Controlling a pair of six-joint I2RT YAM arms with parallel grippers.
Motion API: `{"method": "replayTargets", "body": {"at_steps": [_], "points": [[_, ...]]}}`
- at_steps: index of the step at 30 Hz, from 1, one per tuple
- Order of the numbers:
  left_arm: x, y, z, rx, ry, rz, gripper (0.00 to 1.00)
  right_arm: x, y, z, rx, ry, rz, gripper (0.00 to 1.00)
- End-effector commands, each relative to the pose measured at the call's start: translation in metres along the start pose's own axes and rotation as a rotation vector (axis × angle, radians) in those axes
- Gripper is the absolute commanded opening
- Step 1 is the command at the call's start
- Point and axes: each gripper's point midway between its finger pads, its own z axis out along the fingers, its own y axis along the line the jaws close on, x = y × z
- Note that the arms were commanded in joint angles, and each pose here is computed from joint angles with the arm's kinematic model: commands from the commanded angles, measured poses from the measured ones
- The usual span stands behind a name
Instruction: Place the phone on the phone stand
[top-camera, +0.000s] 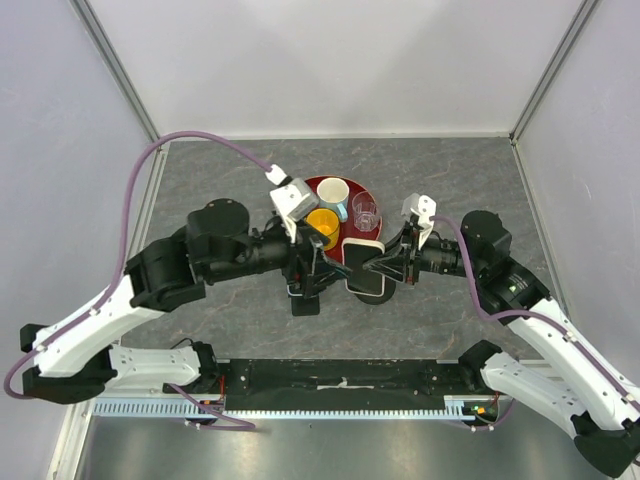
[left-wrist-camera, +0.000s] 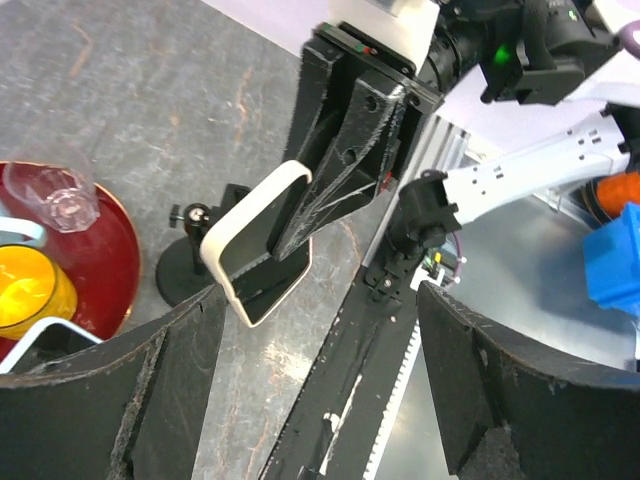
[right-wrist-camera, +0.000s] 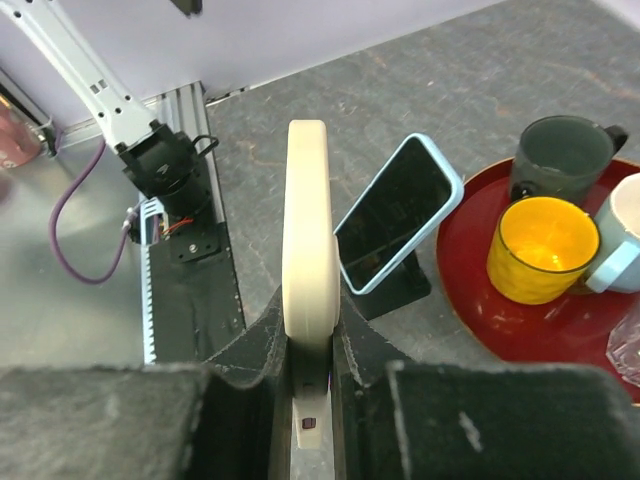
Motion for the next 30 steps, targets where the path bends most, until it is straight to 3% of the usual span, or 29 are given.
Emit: {"method": "replayTargets", "body": {"at_steps": [1,10,13,14,16,17,18,21,30], "points": [[-0.005,-0.023,0.002,0.12,0.022,0.005,0.83,-0.037,0.02,-0.008,-0.071,-0.072,-0.062,0.0],[0.012,-0.01,0.006,0.066,-0.022,-0.066,0.82,-0.042,0.03,-0.026,-0.02,-0.113,0.011,0.0],[0.018,-0.002,0.002,0.037,-0.08,-0.125,0.81,-0.043,0.022,-0.033,0.075,-0.176,0.123,0.0],[0.034,0.004,0.006,0.014,-0.069,-0.163,0.8,-0.036,0.009,-0.034,0.152,-0.205,0.225,0.0],[0.027,0.002,-0.002,0.04,-0.152,-0.2,0.8,-0.046,0.01,-0.046,0.191,-0.312,0.294,0.0],[0.044,0.003,0.004,0.05,-0.133,-0.233,0.81,-0.037,0.007,-0.045,0.201,-0.324,0.339,0.0],[0.046,-0.001,0.004,0.078,-0.143,-0.244,0.82,-0.048,0.015,-0.053,0.175,-0.398,0.38,0.0],[0.054,-0.017,0.007,0.191,-0.153,-0.253,0.85,-0.052,0.027,-0.058,0.113,-0.453,0.417,0.0],[0.065,-0.038,0.032,0.347,-0.119,-0.283,0.86,-0.059,0.043,-0.057,0.012,-0.464,0.45,0.0]]}}
